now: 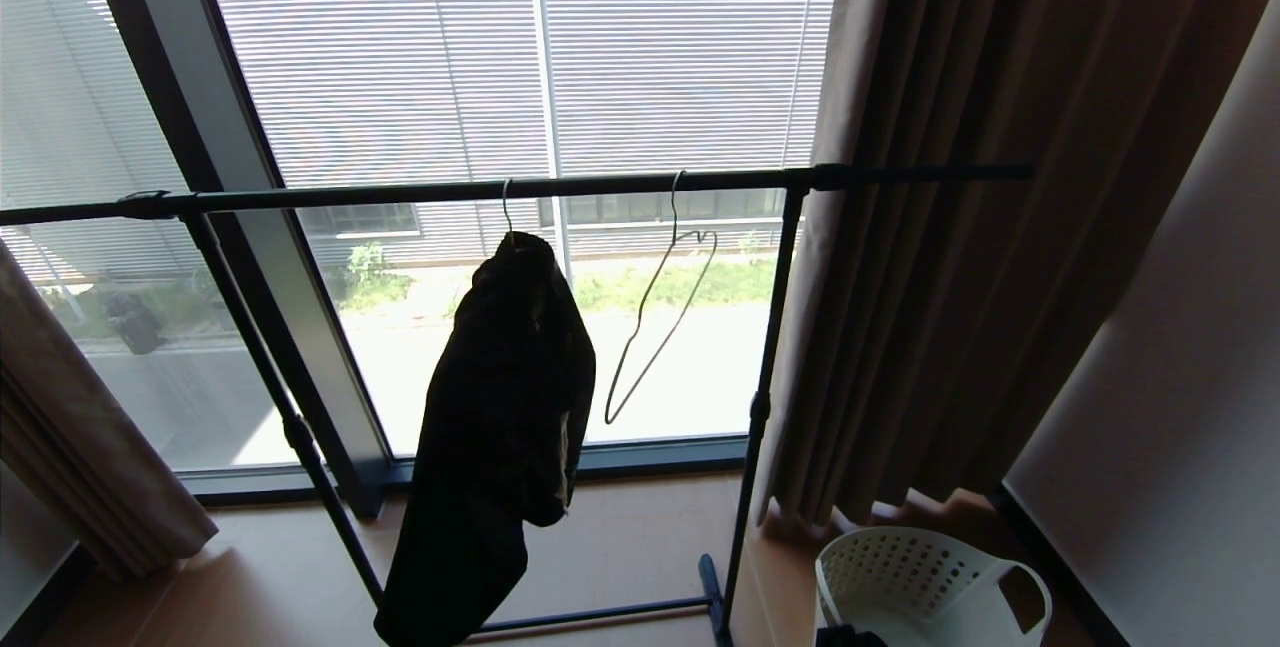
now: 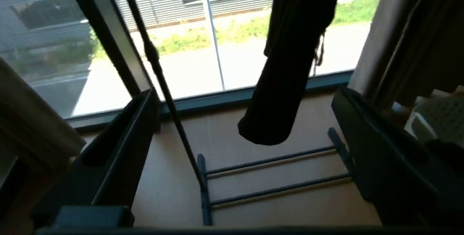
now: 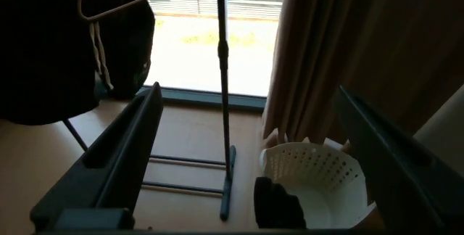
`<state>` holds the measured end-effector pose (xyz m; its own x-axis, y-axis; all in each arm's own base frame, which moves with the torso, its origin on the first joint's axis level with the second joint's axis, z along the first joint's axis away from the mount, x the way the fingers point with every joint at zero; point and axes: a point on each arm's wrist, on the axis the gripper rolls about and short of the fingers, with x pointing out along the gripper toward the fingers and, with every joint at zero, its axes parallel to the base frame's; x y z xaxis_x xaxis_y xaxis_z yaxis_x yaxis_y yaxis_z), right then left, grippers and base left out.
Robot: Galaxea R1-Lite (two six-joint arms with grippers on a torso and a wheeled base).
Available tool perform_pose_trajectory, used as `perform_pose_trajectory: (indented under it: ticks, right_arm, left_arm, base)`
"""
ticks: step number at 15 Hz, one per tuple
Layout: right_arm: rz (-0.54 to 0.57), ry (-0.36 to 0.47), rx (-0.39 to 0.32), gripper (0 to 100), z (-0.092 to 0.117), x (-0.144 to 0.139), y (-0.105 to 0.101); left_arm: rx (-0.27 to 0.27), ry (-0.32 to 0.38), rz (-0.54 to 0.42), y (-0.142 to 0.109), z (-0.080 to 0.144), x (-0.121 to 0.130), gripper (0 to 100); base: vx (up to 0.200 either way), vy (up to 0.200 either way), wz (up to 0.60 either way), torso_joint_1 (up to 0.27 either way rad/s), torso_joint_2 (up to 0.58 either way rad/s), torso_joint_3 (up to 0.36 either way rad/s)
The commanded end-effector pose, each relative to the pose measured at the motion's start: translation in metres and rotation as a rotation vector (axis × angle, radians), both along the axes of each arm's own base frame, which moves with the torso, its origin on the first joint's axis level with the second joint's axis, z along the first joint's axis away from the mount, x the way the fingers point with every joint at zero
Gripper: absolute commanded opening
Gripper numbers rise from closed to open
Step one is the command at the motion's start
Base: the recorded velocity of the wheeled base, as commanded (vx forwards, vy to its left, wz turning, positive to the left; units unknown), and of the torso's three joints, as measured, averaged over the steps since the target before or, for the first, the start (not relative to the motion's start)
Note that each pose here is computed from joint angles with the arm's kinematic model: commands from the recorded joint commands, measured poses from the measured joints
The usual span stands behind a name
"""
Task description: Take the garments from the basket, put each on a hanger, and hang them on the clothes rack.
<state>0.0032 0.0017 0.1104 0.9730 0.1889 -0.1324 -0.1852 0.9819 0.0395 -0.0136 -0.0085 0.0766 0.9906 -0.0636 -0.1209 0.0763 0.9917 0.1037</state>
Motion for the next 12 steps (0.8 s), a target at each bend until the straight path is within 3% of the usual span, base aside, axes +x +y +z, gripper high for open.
perform_pose_trajectory:
  ticks: [1, 4, 6, 8, 9, 11, 12]
  right_arm:
    - [-0.023, -0.017, -0.029, 100, -0.017, -0.005, -0.001]
    - [-0.091, -0.106, -0.071, 100, -0.025, -0.017, -0.002]
    - [-0.139, -0.130, -0.074, 100, -0.027, -0.020, -0.002]
    - [-0.167, -0.207, -0.084, 100, -0.028, -0.026, -0.001]
    - [-0.166, -0.209, -0.088, 100, -0.028, -0.026, -0.001]
    - [-0.180, -0.207, -0.089, 100, -0.028, -0.026, -0.002]
    - [-0.183, -0.207, -0.088, 100, -0.028, -0.026, -0.002]
  left_arm:
    - [-0.021, -0.015, -0.040, -0.001, 0.000, -0.001, 100]
    - [-0.024, -0.017, -0.044, -0.001, 0.000, -0.001, 100]
    - [-0.023, -0.016, -0.113, 0.000, 0.000, -0.002, 100]
    - [-0.025, -0.016, -0.128, 0.000, 0.000, -0.002, 100]
    - [-0.028, -0.017, -0.131, 0.000, 0.000, -0.002, 100]
    - [-0.031, -0.013, -0.266, 0.002, 0.000, -0.003, 100]
    - [-0.029, -0.013, -0.254, 0.002, 0.000, -0.003, 100]
  base:
    - [0.000, 0.000, 0.00, 0.000, 0.00, 0.000]
    - [0.000, 0.000, 0.00, 0.000, 0.00, 0.000]
    - [0.000, 0.000, 0.00, 0.000, 0.00, 0.000]
    - [0.000, 0.000, 0.00, 0.000, 0.00, 0.000]
    - [0.000, 0.000, 0.00, 0.000, 0.00, 0.000]
    - [0.000, 0.000, 0.00, 0.000, 0.00, 0.000]
    - [0.000, 0.000, 0.00, 0.000, 0.00, 0.000]
